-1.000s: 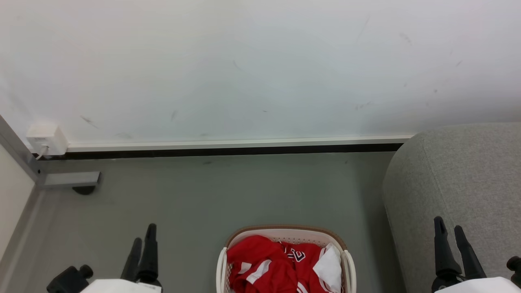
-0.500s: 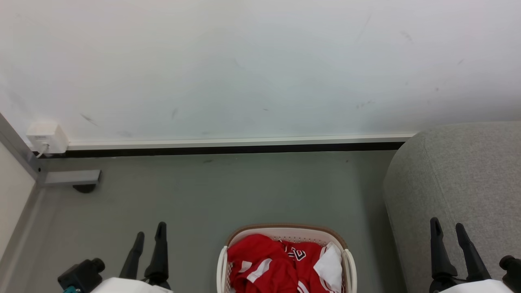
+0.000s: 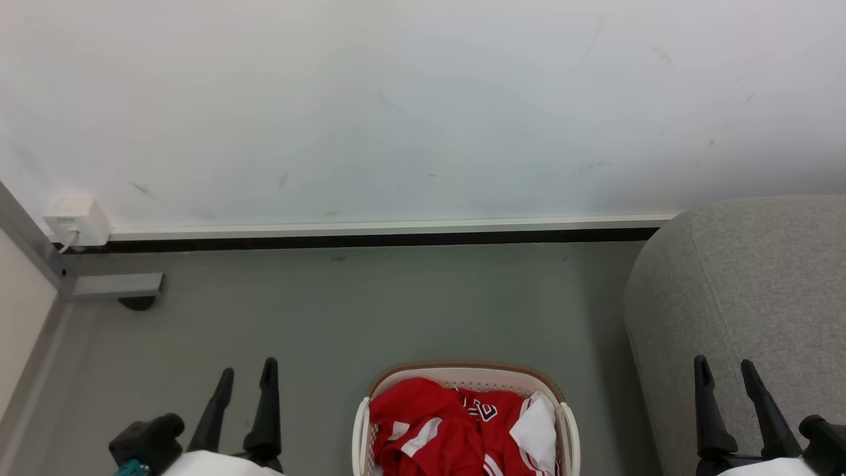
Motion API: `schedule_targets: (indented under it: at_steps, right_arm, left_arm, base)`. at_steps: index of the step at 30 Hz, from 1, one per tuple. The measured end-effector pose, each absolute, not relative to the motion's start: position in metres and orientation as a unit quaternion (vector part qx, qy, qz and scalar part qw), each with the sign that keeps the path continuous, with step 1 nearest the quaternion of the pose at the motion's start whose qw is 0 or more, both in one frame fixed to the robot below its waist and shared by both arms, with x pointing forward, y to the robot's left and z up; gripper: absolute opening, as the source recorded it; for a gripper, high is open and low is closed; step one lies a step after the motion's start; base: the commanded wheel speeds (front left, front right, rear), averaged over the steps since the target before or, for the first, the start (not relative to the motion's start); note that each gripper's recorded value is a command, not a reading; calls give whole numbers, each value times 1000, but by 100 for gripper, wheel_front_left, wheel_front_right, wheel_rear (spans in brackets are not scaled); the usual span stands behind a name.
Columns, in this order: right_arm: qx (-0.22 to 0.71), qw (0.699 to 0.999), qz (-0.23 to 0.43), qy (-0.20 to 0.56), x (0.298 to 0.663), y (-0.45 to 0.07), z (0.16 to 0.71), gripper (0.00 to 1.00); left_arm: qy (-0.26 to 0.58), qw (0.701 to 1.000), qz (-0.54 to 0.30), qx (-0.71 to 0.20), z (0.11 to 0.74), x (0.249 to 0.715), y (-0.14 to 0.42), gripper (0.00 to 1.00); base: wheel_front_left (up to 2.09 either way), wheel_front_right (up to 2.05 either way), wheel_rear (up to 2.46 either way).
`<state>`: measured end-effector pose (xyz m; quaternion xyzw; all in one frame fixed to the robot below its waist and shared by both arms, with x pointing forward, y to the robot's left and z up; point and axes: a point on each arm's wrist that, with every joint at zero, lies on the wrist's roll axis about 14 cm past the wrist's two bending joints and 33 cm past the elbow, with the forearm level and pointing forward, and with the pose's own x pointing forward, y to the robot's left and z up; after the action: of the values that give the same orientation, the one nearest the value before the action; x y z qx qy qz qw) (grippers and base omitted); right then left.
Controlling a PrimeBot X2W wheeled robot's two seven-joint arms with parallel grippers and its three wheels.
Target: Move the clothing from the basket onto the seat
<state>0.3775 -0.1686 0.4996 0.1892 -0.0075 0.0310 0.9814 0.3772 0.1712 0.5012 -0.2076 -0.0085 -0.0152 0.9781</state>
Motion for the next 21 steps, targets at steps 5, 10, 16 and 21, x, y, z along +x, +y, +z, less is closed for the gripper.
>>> schedule_targets:
  at_steps: [5, 10, 16, 21]
  right_arm:
    - [165, 986, 35, -10, 377, -168, 500, 100]
    - [143, 989, 37, -12, 376, -168, 499, 100]
    - [123, 992, 36, -10, 375, -170, 496, 100]
    - [102, 994, 38, -11, 375, -170, 495, 100]
  left_arm:
    - [-10, 983, -21, -180, 501, 376, 169, 100]
    - [-13, 988, -26, -154, 501, 373, 166, 100]
    - [-12, 991, -31, -129, 498, 373, 165, 100]
    - [-14, 993, -34, -108, 498, 373, 164, 100]
  base:
    - [0, 0, 0]
    - [0, 0, 0]
    - [0, 0, 0]
    - [0, 0, 0]
